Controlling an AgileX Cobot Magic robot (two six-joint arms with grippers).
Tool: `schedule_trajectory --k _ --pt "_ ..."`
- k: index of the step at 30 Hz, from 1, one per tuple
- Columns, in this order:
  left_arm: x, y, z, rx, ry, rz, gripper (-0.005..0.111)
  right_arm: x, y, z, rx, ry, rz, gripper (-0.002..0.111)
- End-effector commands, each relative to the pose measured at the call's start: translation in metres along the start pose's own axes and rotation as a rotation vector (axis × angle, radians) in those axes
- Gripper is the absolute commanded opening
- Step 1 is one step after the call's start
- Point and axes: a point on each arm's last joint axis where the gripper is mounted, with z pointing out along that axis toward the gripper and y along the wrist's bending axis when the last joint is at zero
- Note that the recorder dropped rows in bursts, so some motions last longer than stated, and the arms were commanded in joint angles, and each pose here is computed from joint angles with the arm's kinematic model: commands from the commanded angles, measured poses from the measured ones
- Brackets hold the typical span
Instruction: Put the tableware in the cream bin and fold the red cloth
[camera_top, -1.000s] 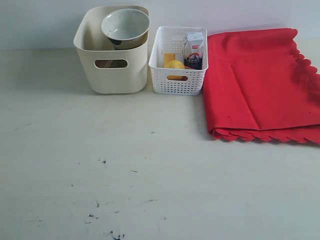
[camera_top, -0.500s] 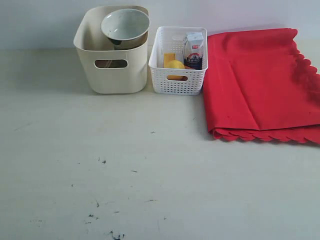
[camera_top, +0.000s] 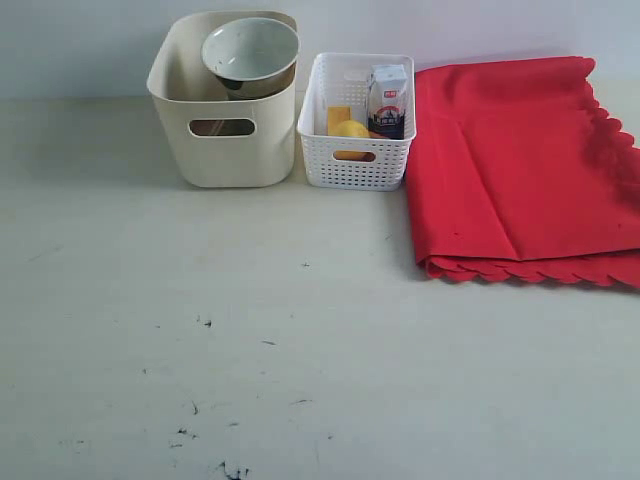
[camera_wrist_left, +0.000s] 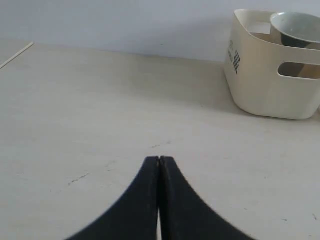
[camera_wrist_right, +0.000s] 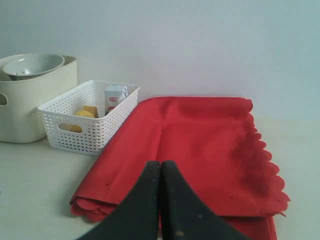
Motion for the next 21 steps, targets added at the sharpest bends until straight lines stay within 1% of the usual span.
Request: schedule_trajectory --k 1,14,21 --pt "0.0007 0.0 -0.0001 0.003 -0.004 0.008 0.0 0.0071 -0.0027 -0.0005 0.048 0.064 0.004 0.0" --pt "0.0007 0.0 -0.0001 0.003 -0.004 0.008 0.0 0.0083 -0.0035 -0.0006 0.059 0.078 -0.015 0.0" --pt "0.0007 0.0 -0.0001 0.003 -0.004 0.008 0.0 0.0085 -0.0042 -0.0007 0.068 0.078 0.041 0.0"
